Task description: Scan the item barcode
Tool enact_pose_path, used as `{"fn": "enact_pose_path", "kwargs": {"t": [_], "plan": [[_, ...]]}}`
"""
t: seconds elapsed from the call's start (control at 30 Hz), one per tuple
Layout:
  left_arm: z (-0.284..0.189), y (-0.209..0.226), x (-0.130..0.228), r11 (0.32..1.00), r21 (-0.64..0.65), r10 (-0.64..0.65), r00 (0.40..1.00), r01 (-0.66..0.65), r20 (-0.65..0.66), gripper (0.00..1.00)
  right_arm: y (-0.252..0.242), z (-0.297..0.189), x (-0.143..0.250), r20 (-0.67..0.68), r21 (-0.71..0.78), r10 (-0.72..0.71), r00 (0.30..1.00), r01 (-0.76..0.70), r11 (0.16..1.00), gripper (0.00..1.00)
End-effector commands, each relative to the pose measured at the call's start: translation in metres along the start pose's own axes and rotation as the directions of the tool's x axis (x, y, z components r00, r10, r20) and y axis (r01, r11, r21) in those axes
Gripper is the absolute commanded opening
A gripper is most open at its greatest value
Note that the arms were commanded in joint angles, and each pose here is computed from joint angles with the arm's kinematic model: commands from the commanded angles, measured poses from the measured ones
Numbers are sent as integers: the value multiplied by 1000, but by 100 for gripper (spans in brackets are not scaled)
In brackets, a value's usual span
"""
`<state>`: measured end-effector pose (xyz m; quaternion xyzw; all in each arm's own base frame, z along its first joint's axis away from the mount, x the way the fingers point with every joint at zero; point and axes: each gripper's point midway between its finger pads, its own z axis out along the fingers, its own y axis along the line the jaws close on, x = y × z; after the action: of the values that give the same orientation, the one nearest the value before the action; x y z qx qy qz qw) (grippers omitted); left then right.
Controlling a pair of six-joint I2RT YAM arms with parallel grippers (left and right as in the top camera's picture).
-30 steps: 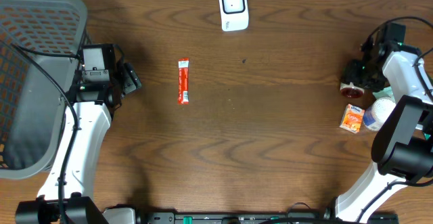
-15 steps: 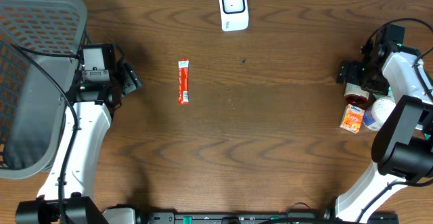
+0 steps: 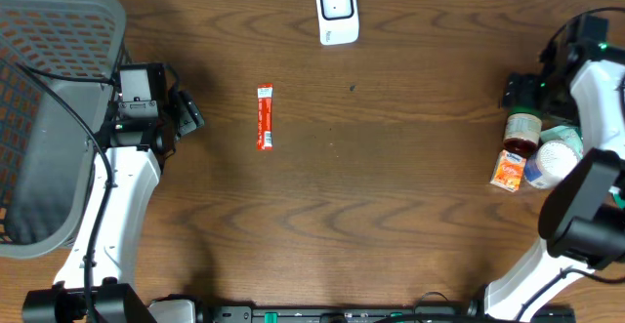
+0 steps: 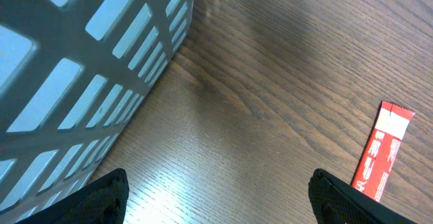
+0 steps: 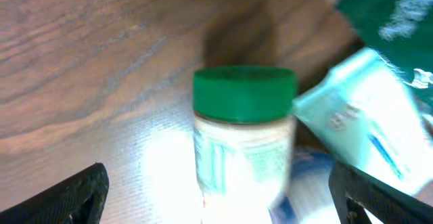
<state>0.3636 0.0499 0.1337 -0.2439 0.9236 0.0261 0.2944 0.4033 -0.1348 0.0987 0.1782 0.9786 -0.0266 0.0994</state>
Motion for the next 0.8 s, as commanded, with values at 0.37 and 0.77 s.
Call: {"fn": "enact_pose_path", "kwargs": {"t": [0.37, 0.77], "plan": [[-3, 6, -8, 1000, -19, -15, 1000, 15, 24, 85, 89, -111, -3, 114, -537, -18, 993, 77, 840, 99], [-3, 6, -8, 1000, -19, -15, 1000, 15, 24, 85, 200, -122, 42, 36, -600, -159, 987, 148, 786, 77]]}}
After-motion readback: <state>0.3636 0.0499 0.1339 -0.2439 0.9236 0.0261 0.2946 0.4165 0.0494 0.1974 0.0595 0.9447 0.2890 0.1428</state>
